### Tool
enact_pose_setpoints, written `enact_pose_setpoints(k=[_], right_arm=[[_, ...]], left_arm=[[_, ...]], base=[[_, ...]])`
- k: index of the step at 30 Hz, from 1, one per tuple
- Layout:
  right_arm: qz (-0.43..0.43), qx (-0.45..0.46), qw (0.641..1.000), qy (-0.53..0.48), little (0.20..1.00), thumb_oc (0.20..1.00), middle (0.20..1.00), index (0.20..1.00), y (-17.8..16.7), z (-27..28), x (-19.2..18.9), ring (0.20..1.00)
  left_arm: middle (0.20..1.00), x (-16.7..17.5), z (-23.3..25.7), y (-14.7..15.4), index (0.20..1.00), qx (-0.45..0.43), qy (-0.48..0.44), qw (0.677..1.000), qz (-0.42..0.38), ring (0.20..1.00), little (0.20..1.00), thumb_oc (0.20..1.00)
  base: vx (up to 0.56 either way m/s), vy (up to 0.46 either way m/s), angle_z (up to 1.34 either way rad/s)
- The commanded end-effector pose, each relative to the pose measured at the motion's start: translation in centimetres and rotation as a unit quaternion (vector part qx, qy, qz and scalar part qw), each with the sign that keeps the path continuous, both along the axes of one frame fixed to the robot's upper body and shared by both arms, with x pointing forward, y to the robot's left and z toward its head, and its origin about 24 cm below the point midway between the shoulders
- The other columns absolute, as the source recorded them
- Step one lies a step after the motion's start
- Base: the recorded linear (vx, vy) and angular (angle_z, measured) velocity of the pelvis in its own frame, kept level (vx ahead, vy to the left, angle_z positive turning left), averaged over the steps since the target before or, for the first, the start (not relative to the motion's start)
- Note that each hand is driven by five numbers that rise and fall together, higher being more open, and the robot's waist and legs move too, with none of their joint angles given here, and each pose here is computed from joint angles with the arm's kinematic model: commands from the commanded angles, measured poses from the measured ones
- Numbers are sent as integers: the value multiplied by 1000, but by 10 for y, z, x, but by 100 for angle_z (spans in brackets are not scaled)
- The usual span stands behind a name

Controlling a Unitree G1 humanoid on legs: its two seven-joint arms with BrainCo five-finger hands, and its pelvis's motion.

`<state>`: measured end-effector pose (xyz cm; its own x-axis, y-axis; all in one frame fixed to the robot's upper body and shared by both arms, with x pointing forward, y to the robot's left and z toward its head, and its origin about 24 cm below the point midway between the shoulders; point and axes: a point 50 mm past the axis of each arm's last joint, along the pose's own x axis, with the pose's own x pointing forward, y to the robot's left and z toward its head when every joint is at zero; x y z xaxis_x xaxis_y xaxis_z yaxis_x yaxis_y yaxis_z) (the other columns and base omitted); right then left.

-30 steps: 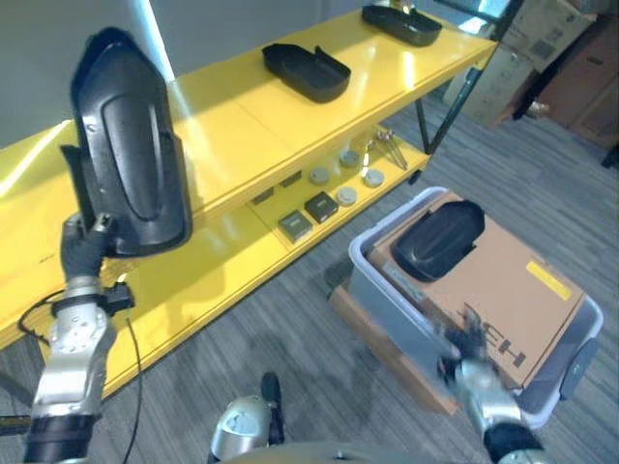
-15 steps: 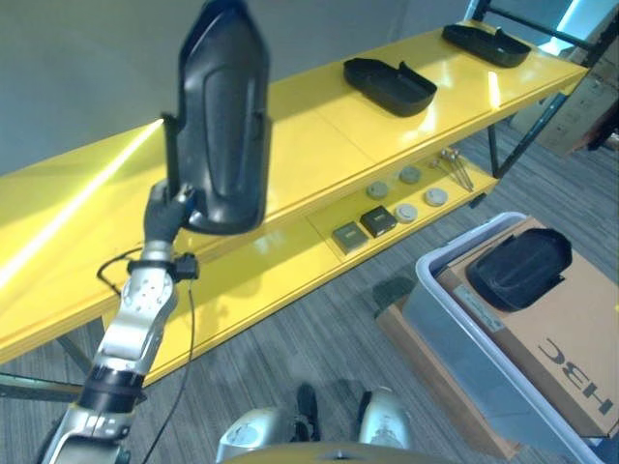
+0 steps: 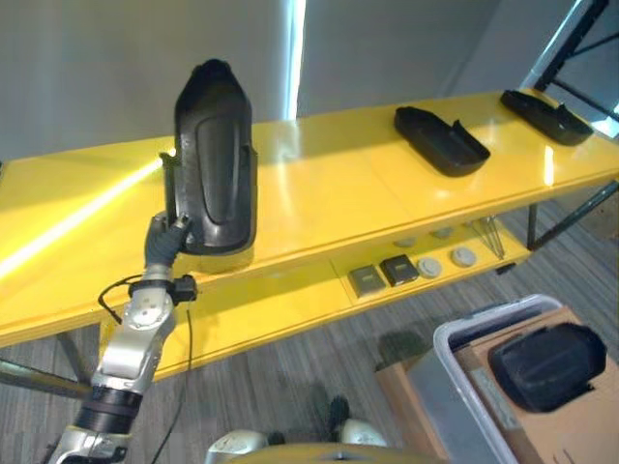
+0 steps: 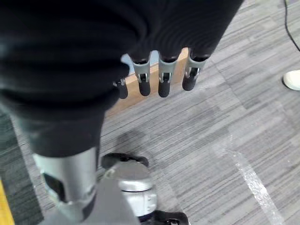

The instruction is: Move parts from the plastic box to the shelf.

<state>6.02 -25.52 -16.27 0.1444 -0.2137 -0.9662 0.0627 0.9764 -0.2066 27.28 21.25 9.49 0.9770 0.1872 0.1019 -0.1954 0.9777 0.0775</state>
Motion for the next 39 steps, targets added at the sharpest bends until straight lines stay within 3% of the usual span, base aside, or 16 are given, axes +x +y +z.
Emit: enact_pose_setpoints(k=[1, 4, 15, 28, 39], right_arm=[[27, -13, 999, 20, 1000, 1000, 1000, 1000, -16, 4, -3, 1000], [66, -8, 997, 29, 1000, 1000, 1000, 1000, -15, 4, -3, 1000], [29, -20, 999, 26, 1000, 1000, 1000, 1000, -15, 4, 0, 1000], [49, -21, 997, 47, 1000, 1000, 1000, 1000, -5, -1, -16, 1000], [56, -26, 996, 59, 1000, 1000, 1000, 1000, -7, -1, -18, 1000]], left_arm=[[200, 9, 54, -17, 200, -29, -121, 992, -17, 200, 200, 200], [200, 10, 41, -14, 200, -46, -90, 995, 3, 200, 200, 200], [200, 34, 9, -18, 200, -88, -5, 995, 51, 200, 200, 200], [200, 53, -66, -43, 200, -216, 161, 950, 160, 200, 200, 200], [200, 46, -100, -67, 200, -189, 246, 938, 159, 200, 200, 200]], base=[[148, -339, 2], [121, -284, -3], [83, 56, 24], [63, 13, -14], [48, -16, -6]])
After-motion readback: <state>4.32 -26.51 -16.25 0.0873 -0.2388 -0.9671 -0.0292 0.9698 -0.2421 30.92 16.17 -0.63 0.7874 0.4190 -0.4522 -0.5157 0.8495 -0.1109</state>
